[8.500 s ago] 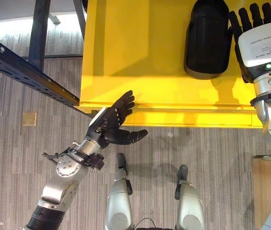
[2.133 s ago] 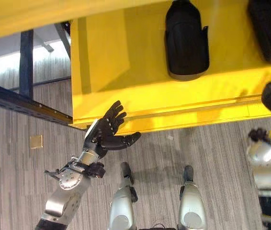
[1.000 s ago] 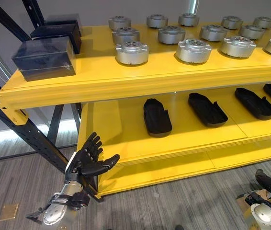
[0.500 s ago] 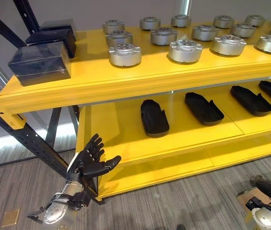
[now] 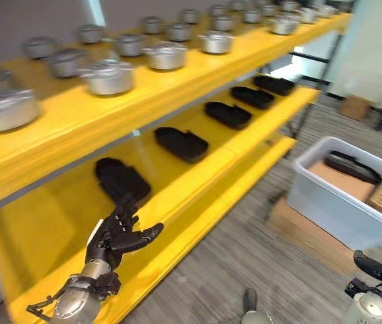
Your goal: Move parts from the plastic box to the shelf.
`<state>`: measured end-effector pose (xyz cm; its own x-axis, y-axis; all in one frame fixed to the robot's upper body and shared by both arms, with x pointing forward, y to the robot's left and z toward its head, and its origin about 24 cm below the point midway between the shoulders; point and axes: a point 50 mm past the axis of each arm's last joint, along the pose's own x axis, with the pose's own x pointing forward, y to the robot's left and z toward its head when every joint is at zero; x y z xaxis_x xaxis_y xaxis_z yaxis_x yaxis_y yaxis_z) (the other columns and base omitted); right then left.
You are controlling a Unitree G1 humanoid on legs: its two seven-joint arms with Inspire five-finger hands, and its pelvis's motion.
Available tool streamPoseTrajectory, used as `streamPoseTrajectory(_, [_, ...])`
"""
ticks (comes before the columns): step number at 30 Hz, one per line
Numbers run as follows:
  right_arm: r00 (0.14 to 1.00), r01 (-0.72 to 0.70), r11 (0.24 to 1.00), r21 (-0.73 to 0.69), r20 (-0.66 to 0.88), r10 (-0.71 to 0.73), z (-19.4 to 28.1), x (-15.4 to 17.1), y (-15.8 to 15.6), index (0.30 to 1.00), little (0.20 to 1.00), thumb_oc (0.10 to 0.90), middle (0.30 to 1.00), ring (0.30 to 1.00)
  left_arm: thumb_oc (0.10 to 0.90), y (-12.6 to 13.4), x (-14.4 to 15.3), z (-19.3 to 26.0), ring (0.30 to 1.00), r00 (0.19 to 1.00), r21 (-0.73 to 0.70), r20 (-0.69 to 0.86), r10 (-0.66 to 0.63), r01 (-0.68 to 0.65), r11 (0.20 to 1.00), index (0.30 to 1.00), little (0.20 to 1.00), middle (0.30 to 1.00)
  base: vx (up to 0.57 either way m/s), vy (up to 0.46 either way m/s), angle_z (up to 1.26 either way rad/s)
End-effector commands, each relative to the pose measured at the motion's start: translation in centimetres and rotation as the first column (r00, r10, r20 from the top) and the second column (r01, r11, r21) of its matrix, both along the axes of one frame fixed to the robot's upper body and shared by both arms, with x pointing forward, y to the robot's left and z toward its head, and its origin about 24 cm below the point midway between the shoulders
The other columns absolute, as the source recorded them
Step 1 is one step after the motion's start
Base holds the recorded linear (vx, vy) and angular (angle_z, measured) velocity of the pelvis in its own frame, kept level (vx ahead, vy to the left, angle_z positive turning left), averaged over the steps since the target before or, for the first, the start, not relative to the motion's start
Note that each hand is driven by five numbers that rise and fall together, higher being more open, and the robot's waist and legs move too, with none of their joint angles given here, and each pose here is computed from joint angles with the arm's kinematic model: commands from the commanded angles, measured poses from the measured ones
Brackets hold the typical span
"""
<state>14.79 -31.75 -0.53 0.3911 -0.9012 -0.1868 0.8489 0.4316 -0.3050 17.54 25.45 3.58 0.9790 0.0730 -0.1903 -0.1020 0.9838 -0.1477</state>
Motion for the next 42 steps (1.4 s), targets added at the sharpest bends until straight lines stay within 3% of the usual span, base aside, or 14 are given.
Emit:
streamPoseTrajectory(1, [0.977,-0.018,0.985,-0.171,0.207,0.054,5.6,3.8,-2.0,1.000,1.000,0.900,1.000,1.000,0.900,0.3,2.1,6.3,1.000,0.942,0.003,0.335,0.007,-0.009,1.000,1.000,1.000,1.000,-0.05,-0.116,-1.58])
streamPoseTrajectory(8, [0.979,-0.021,0.983,-0.184,0.196,0.058,5.4,3.9,-2.5,1.000,1.000,0.900,1.000,1.000,0.900,-0.6,2.7,6.2,1.000,0.943,-0.024,0.330,0.040,-0.034,0.999,1.000,1.000,1.000,0.02,-0.121,-1.07])
streamPoseTrajectory(20, [0.981,-0.005,0.976,-0.219,0.191,0.048,5.5,4.7,-2.4,1.000,1.000,0.900,1.000,1.000,0.900,-3.3,4.4,7.2,1.000,0.922,-0.042,0.387,0.024,-0.008,0.999,1.000,1.000,1.000,0.05,-0.145,-0.34])
streamPoseTrajectory(27, [0.975,-0.090,0.980,-0.180,0.185,0.124,5.4,5.6,-1.1,1.000,1.000,0.900,1.000,1.000,0.900,-3.5,4.1,7.2,1.000,0.911,-0.035,0.411,0.018,-0.004,0.999,1.000,1.000,1.000,0.11,-0.073,0.00])
streamPoseTrajectory(34, [0.954,-0.160,0.929,-0.333,0.189,0.232,7.6,6.7,0.9,1.000,1.000,0.900,1.000,1.000,0.900,-3.8,3.7,9.3,1.000,0.837,-0.022,0.547,0.005,0.009,1.000,1.000,1.000,1.000,0.25,-0.178,0.12])
streamPoseTrajectory(37, [0.948,-0.207,0.925,-0.319,0.166,0.270,7.2,7.9,1.5,1.000,1.000,0.900,1.000,1.000,0.900,-4.0,4.1,9.7,1.000,0.817,-0.048,0.576,0.034,-0.008,0.999,1.000,1.000,1.000,0.26,-0.034,-0.41])
streamPoseTrajectory(42, [0.929,-0.285,0.901,-0.328,0.136,0.343,6.8,6.2,1.3,1.000,1.000,0.900,1.000,1.000,0.900,-3.1,4.0,9.3,1.000,0.839,-0.048,0.543,0.045,-0.022,0.999,1.000,1.000,1.000,0.23,-0.022,-0.62])
